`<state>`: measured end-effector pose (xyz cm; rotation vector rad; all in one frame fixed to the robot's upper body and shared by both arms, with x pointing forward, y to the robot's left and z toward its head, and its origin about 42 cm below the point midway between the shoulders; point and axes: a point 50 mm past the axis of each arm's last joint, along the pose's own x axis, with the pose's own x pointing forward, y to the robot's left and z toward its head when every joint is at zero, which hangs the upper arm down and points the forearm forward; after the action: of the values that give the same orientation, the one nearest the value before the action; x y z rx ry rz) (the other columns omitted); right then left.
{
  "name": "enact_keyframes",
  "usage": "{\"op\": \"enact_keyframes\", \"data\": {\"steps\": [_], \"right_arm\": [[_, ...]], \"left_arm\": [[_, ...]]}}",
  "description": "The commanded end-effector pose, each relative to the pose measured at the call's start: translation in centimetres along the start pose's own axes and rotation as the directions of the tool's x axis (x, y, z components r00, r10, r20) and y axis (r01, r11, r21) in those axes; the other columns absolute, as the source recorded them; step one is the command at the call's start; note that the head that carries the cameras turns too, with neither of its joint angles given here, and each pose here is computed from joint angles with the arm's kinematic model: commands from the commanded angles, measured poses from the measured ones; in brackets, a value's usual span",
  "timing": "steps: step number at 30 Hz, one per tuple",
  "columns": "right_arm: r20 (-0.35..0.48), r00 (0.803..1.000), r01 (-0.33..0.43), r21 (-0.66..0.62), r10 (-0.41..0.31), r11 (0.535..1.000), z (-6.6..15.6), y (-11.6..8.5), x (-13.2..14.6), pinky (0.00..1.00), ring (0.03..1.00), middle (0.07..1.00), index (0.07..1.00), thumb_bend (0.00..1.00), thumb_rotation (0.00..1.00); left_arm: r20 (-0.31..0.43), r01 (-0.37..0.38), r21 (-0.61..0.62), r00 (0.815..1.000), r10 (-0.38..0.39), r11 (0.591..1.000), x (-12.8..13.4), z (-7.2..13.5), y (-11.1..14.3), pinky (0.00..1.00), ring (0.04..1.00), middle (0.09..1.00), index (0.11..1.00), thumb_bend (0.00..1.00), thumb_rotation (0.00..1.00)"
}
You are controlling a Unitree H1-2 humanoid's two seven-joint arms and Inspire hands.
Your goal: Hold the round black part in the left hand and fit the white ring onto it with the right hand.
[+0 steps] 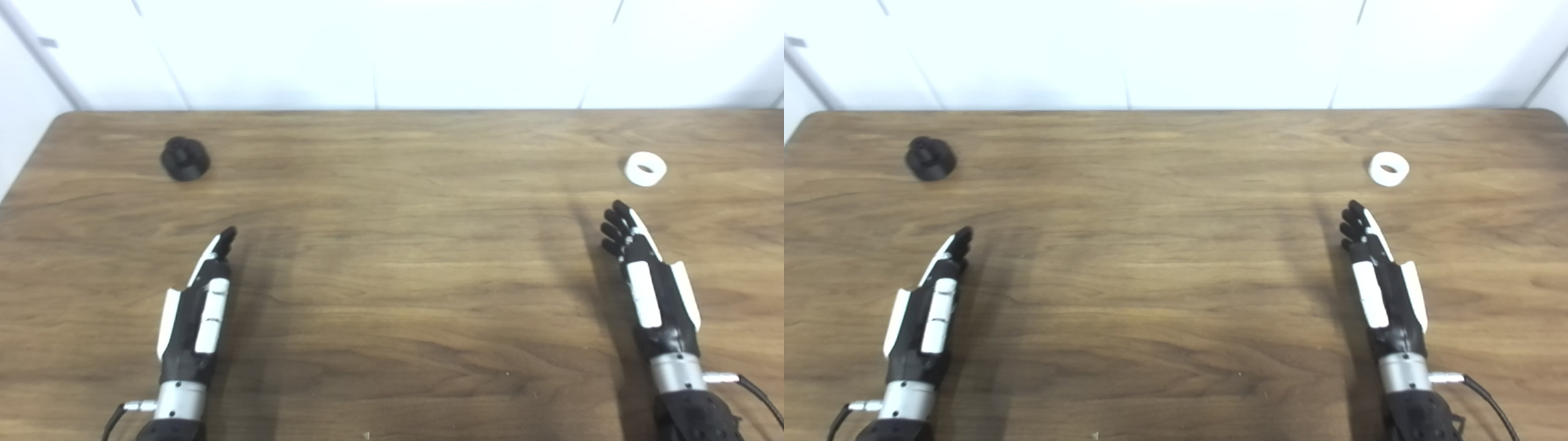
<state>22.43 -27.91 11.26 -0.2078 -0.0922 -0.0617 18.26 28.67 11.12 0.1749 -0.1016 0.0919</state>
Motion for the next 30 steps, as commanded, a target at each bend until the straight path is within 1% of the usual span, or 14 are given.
{"op": "enact_keyframes", "data": {"steps": [1, 3, 5, 8, 12, 17, 22, 27, 29, 30], "right_arm": [[-0.043, 0.999, -0.005, 0.002, 0.005, 1.000, -1.8, -0.5, -1.1, 0.90, 0.913, 0.924, 0.935, 0.60, 1.00], [-0.040, 0.999, -0.010, 0.010, 0.010, 1.000, -2.2, -0.6, -1.2, 0.91, 0.919, 0.928, 0.940, 0.60, 1.00], [-0.041, 0.999, -0.012, 0.020, 0.013, 1.000, -2.6, -0.8, -1.2, 0.92, 0.920, 0.929, 0.937, 0.60, 1.00], [-0.043, 0.999, -0.015, 0.019, 0.016, 1.000, -3.1, -1.1, -1.2, 0.92, 0.925, 0.933, 0.934, 0.60, 1.00], [-0.056, 0.998, -0.019, 0.014, 0.019, 1.000, -3.5, -1.3, -1.2, 0.93, 0.928, 0.937, 0.940, 0.61, 1.00], [-0.045, 0.999, -0.023, 0.015, 0.024, 1.000, -3.9, -1.4, -1.1, 0.95, 0.937, 0.944, 0.949, 0.55, 1.00], [-0.036, 0.999, -0.029, 0.014, 0.029, 0.999, -4.1, -1.4, -1.0, 0.97, 0.947, 0.954, 0.957, 0.51, 1.00], [-0.038, 0.999, -0.031, -0.001, 0.031, 1.000, -4.3, -1.4, -0.9, 0.97, 0.943, 0.950, 0.956, 0.48, 1.00], [-0.040, 0.999, -0.029, -0.009, 0.028, 1.000, -4.4, -1.5, -0.9, 0.95, 0.939, 0.948, 0.953, 0.47, 1.00], [-0.040, 0.999, -0.025, -0.009, 0.025, 1.000, -4.5, -1.5, -0.9, 0.95, 0.939, 0.948, 0.953, 0.47, 1.00]], "left_arm": [[0.025, -0.005, 0.021, 1.000, 0.005, 1.000, -0.6, -0.3, -0.6, 1.00, 0.985, 0.967, 0.940, 0.45, 0.97], [0.032, -0.003, 0.040, 1.000, 0.002, 0.999, -0.7, -0.7, -0.7, 1.00, 0.979, 0.961, 0.937, 0.48, 0.97], [0.031, -0.002, 0.038, 1.000, 0.001, 0.999, -0.7, -0.9, -1.0, 1.00, 0.975, 0.958, 0.935, 0.48, 0.97], [0.011, -0.004, 0.034, 1.000, 0.003, 0.999, -0.9, -1.2, -1.4, 1.00, 0.988, 0.968, 0.940, 0.48, 0.97], [0.008, 0.000, 0.032, 1.000, 0.000, 0.999, -1.0, -1.5, -1.9, 1.00, 1.000, 0.986, 0.953, 0.50, 0.97], [0.014, 0.004, 0.024, 1.000, -0.004, 1.000, -0.9, -1.9, -2.4, 1.00, 1.000, 0.988, 0.962, 0.47, 0.96], [0.016, 0.006, 0.017, 1.000, -0.006, 1.000, -0.7, -2.2, -2.6, 1.00, 1.000, 0.990, 0.964, 0.49, 0.97], [-0.007, 0.011, -0.013, 1.000, -0.011, 1.000, -0.8, -2.4, -2.7, 1.00, 1.000, 1.000, 0.976, 0.49, 0.94], [-0.018, 0.009, -0.021, 1.000, -0.009, 1.000, -0.9, -2.3, -2.7, 1.00, 1.000, 1.000, 0.972, 0.52, 0.85], [-0.019, 0.004, -0.024, 1.000, -0.004, 1.000, -1.0, -2.2, -2.7, 1.00, 1.000, 1.000, 0.971, 0.53, 0.84]]}}
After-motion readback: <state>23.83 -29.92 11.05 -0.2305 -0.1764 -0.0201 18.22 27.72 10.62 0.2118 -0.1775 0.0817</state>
